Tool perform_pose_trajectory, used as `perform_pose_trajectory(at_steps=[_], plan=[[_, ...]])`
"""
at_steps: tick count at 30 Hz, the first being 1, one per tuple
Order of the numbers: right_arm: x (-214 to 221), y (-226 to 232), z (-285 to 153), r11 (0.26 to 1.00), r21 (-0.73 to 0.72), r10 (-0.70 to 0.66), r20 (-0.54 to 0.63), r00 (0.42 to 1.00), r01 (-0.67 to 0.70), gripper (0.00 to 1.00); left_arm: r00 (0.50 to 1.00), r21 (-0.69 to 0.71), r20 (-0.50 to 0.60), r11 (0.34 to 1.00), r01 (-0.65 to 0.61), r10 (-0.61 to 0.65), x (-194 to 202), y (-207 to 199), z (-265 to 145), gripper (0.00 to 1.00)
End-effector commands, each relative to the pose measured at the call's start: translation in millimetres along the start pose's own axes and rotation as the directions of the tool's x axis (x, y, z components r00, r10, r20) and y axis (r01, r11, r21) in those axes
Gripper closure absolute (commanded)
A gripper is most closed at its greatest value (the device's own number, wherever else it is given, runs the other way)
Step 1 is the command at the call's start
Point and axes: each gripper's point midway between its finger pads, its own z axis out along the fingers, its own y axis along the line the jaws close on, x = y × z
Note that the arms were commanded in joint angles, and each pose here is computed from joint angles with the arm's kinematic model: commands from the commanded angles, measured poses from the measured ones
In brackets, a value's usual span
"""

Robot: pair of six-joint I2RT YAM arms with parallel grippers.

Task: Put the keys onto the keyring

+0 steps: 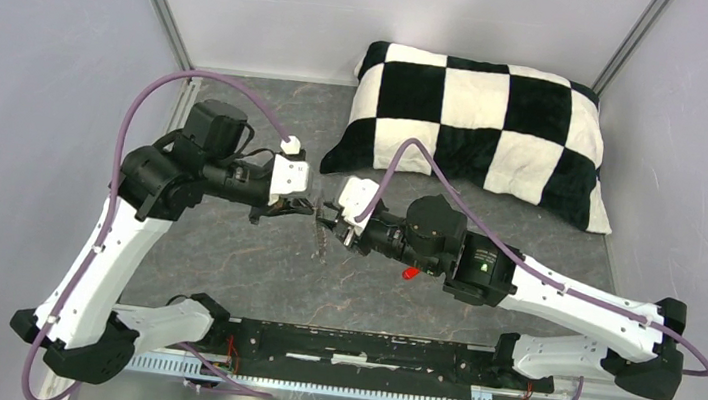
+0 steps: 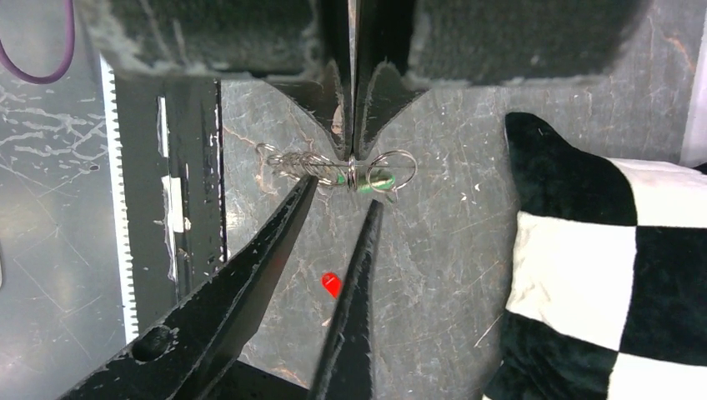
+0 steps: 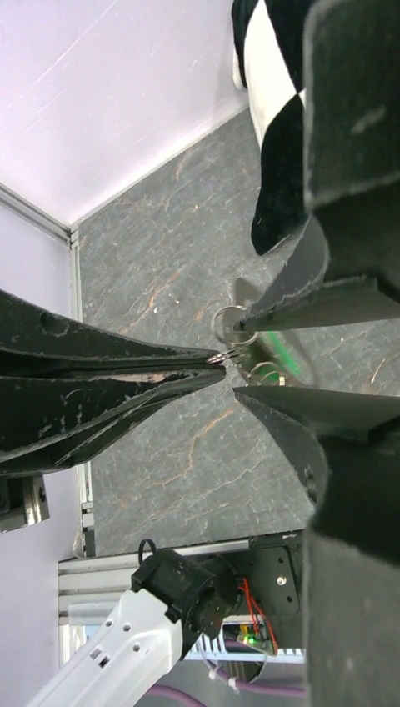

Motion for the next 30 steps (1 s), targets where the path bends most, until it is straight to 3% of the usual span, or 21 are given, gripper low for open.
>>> perform_pose_trajectory(at_steps=[1,3,8,13,24,30], plan=[[-47.2,-10.0,-18.7,1.000,0.016,0.019,0.127,0.992,-0.021,0.55,0.993,-0.032,0.077,0.996,-0.085,0.087,-19.3,-0.4,-7.6,0.98],[-53.7,-13.7,-29.6,0.999,0.014,0.026,0.157,0.987,-0.029,0.50,0.984,-0.015,0.137,0.994,-0.109,0.110,-30.5,-8.3,-9.7,0.98],[-74.9,-12.6,-65.1,0.998,-0.049,0.046,0.275,0.960,-0.034,0.50,0.932,0.025,0.315,0.981,-0.194,0.176,-64.1,-28.7,-17.4,0.98],[-87.5,4.0,-82.9,0.989,-0.149,0.053,0.364,0.930,0.002,0.62,0.884,0.103,0.440,0.969,-0.224,0.158,-89.6,-43.7,-22.8,0.98],[-101.4,29.3,-88.5,0.957,-0.280,0.058,0.447,0.892,0.079,0.65,0.825,0.169,0.563,0.969,-0.183,0.058,-121.7,-44.4,-28.6,0.98],[-97.0,23.2,-81.3,0.967,-0.246,0.042,0.435,0.900,0.074,0.66,0.819,0.189,0.570,0.960,-0.205,0.063,-123.2,-47.0,-29.0,0.98]])
